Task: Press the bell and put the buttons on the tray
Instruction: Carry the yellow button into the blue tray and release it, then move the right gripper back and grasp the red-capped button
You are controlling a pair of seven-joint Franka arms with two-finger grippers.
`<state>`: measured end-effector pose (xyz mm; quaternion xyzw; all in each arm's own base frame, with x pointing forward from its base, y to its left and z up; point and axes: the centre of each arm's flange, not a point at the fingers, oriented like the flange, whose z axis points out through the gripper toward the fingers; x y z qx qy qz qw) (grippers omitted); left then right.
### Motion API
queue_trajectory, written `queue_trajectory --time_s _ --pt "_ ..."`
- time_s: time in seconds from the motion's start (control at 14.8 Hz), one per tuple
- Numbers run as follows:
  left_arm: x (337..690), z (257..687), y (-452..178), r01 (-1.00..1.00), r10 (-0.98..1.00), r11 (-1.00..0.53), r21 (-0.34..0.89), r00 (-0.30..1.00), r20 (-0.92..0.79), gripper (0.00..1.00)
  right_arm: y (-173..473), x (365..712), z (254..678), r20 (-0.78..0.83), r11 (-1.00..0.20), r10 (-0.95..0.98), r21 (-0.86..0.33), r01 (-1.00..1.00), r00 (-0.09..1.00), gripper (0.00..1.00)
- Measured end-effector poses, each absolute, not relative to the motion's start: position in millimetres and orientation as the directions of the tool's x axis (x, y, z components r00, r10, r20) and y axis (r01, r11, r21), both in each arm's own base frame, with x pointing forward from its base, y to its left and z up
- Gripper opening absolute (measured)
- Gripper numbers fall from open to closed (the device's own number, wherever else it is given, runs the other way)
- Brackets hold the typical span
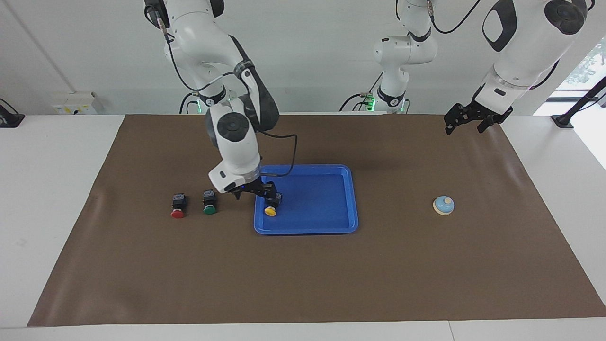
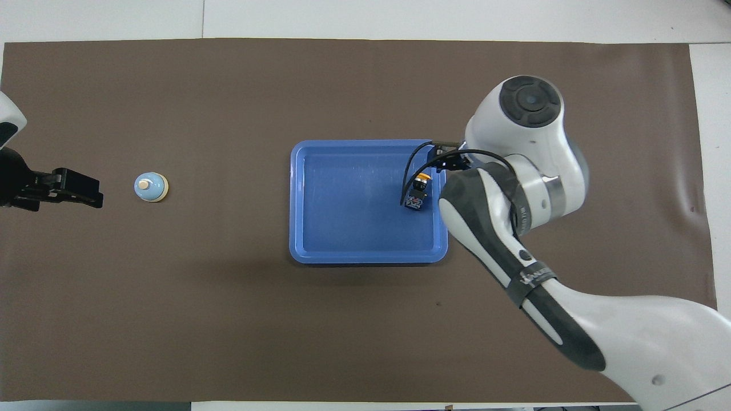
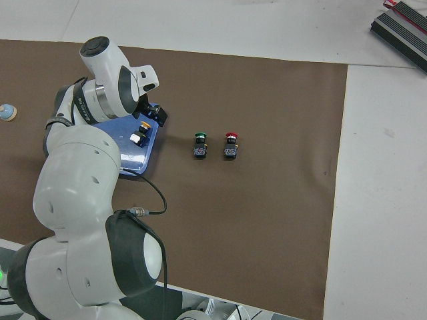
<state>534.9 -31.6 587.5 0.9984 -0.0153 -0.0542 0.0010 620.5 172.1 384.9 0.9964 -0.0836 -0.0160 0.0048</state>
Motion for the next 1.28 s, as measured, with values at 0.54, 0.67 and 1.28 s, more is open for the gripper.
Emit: queue_trajectory --time_s 0.54,0.67,1.28 --pt "534.9 587.5 -31.6 -0.030 -0.031 -1.000 0.004 0.994 -0.108 1.00 -38.5 599.2 334.2 -0.057 -0.995 -0.097 0.004 -0.097 0.994 1.00" --pt "534.9 587.5 -31.6 -0.030 -0.031 -1.000 0.004 0.994 -0.108 1.00 -35.5 586.6 321.7 -0.075 -0.996 -0.090 0.004 -0.090 0.993 1.00" --pt "534.9 587.5 -31.6 -0.030 -0.031 -1.000 0.004 0.994 -0.108 1.00 -30.2 564.0 298.4 -0.059 -0.998 0.059 -0.006 0.059 0.997 1.00"
